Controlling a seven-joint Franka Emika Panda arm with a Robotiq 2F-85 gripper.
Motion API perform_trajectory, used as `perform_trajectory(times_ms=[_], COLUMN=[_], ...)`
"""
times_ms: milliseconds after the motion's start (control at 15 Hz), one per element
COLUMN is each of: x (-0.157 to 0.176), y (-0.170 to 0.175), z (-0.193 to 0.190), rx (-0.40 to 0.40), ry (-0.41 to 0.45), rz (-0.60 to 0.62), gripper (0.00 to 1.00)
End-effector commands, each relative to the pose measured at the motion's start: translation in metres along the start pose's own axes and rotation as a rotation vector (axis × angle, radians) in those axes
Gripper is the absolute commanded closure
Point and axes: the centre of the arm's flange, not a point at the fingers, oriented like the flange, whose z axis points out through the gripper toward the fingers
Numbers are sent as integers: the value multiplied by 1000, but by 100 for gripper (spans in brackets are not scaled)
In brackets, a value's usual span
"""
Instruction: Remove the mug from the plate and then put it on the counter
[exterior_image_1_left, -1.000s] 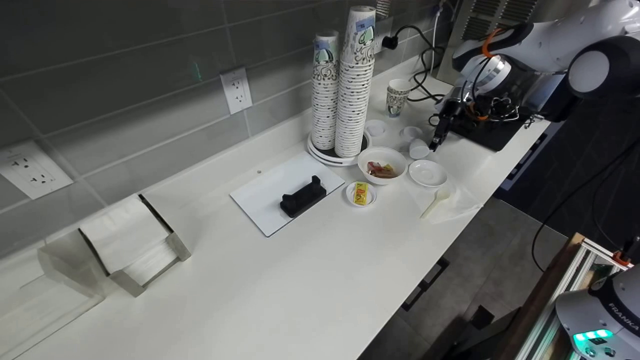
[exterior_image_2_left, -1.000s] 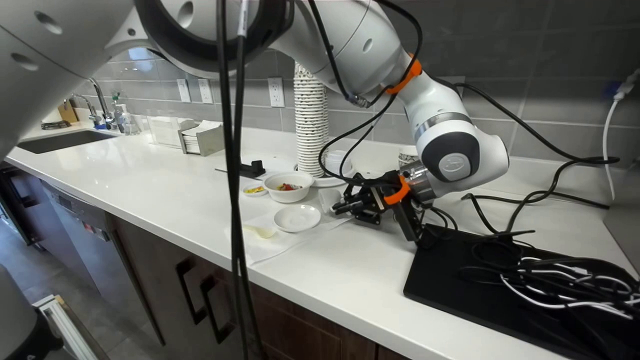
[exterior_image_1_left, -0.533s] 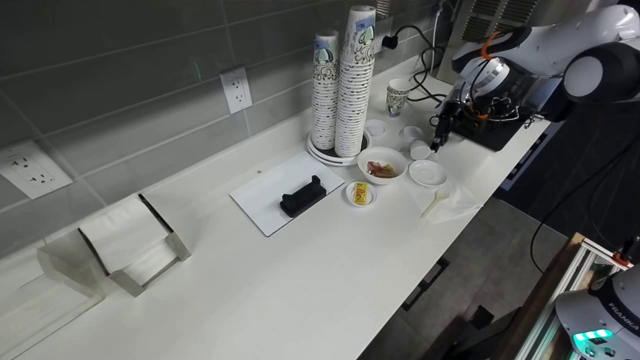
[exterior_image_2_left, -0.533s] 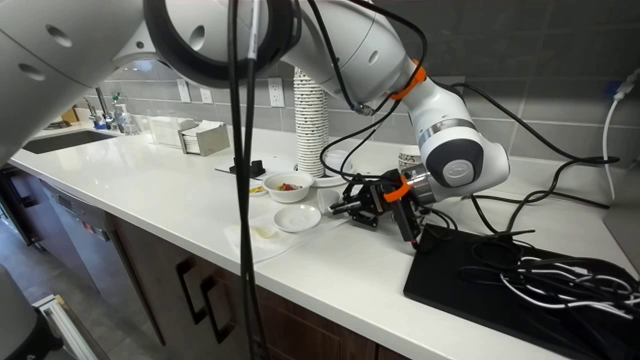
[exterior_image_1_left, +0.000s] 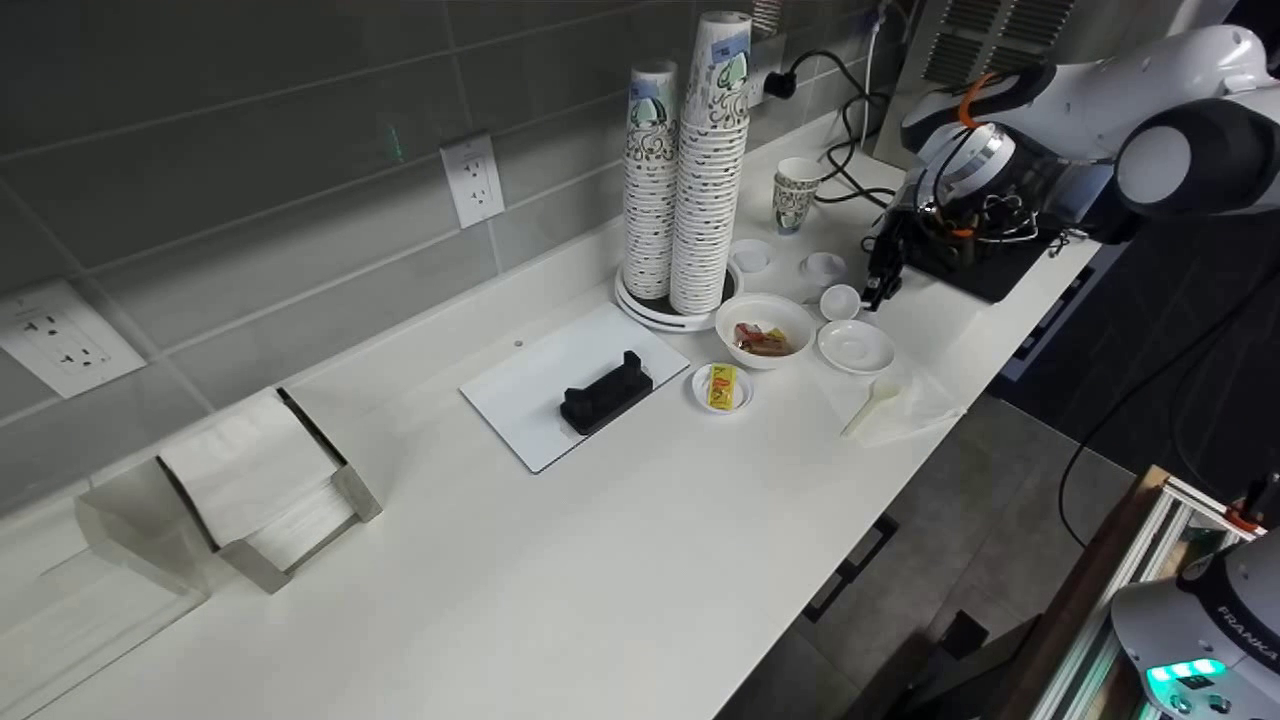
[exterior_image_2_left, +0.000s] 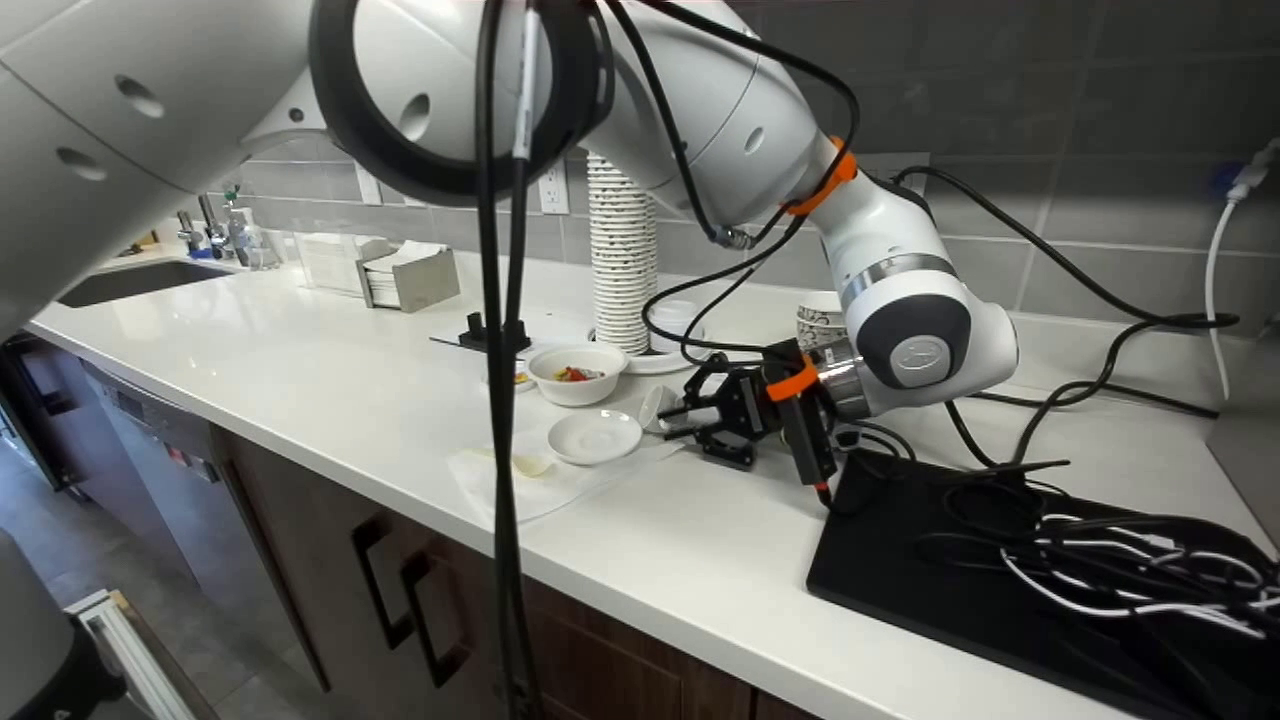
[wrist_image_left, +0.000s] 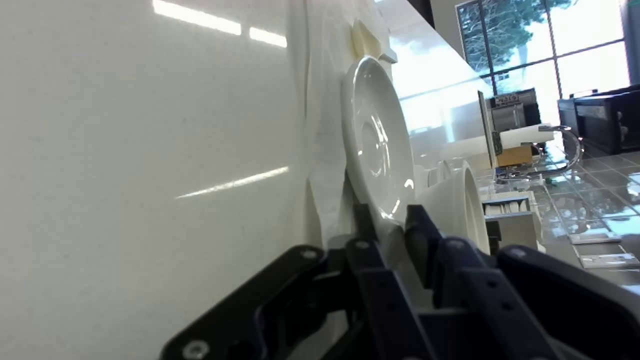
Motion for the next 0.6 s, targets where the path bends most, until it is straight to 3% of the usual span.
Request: perform_trajectory(times_ms=[0,400,533], x=[7,3,0], y=[14,1,-11], z=[-1,3,6], rx=[40,34,14], ry=[-24,-32,-37], rz=[57,63,50], gripper=[45,2,0])
